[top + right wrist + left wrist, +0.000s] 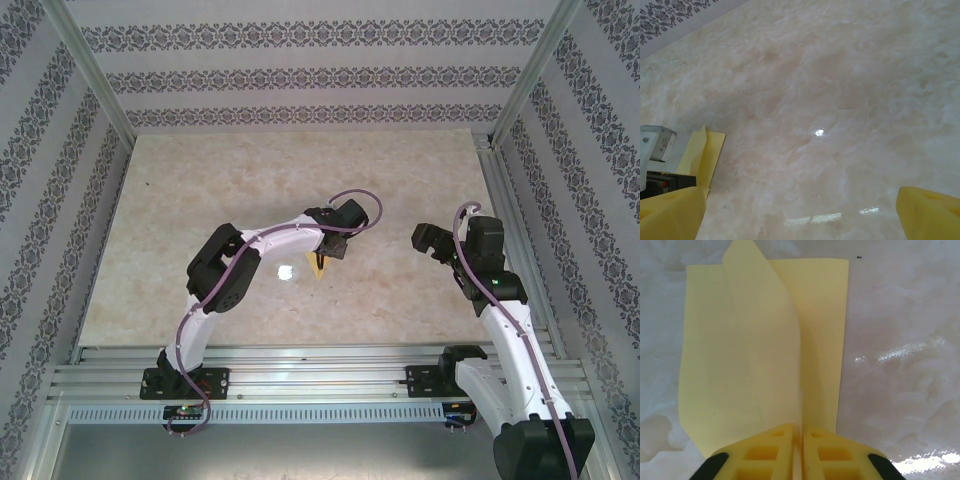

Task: Fold a paper plane with a square sheet of paper (fold left side to right side)
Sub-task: Turn over the paper at the center of the table.

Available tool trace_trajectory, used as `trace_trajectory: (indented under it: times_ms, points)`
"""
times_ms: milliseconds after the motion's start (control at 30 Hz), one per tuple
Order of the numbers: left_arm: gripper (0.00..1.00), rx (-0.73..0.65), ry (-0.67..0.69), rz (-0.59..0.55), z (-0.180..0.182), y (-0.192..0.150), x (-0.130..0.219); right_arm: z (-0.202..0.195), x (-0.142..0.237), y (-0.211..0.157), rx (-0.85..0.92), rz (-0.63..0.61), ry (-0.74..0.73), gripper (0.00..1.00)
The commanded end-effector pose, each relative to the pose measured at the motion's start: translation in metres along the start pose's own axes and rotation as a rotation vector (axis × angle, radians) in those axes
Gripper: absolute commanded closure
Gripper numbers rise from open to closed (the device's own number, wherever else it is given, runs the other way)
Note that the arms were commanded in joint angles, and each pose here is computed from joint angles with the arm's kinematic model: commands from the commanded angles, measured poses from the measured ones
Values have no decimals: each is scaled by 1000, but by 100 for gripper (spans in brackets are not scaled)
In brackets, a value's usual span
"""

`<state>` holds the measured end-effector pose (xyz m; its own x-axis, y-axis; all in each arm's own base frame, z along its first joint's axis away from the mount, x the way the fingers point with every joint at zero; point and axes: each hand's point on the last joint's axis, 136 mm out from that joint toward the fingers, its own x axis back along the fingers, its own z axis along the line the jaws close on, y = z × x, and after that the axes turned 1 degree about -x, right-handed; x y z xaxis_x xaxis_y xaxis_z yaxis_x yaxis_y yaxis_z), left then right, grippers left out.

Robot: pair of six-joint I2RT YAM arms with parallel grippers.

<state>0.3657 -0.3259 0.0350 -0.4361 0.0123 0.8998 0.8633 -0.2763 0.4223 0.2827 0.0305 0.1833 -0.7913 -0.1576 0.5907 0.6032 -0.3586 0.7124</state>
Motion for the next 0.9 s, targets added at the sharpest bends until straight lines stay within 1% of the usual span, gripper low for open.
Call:
trace_trajectory:
  times_ms: [0, 167, 267, 367, 500, 633, 767, 867]
  points:
    - [92, -22, 41, -9, 5, 4, 1, 8, 3, 4, -17, -31, 55, 2]
    - [100, 0, 16, -46, 9, 11, 18, 14, 5, 4, -24, -47, 92, 2]
    - [100, 25, -57, -111, 7, 22, 44, 23, 4, 4, -38, -37, 144, 2]
    - [100, 76, -202, -211, 6, 38, 82, 42, 5, 7, -77, -39, 256, 2]
    - [100, 222, -400, -347, 26, 58, 132, 76, 16, 19, -155, -66, 473, 2]
    - [100, 336, -589, -470, 43, 66, 169, 92, 18, 24, -276, -89, 613, 5]
    - [100, 402, -721, -515, 52, 66, 194, 108, 12, 19, -377, -68, 705, 10]
    - [100, 393, -756, -539, 54, 64, 208, 131, 7, 15, -410, -15, 762, 11]
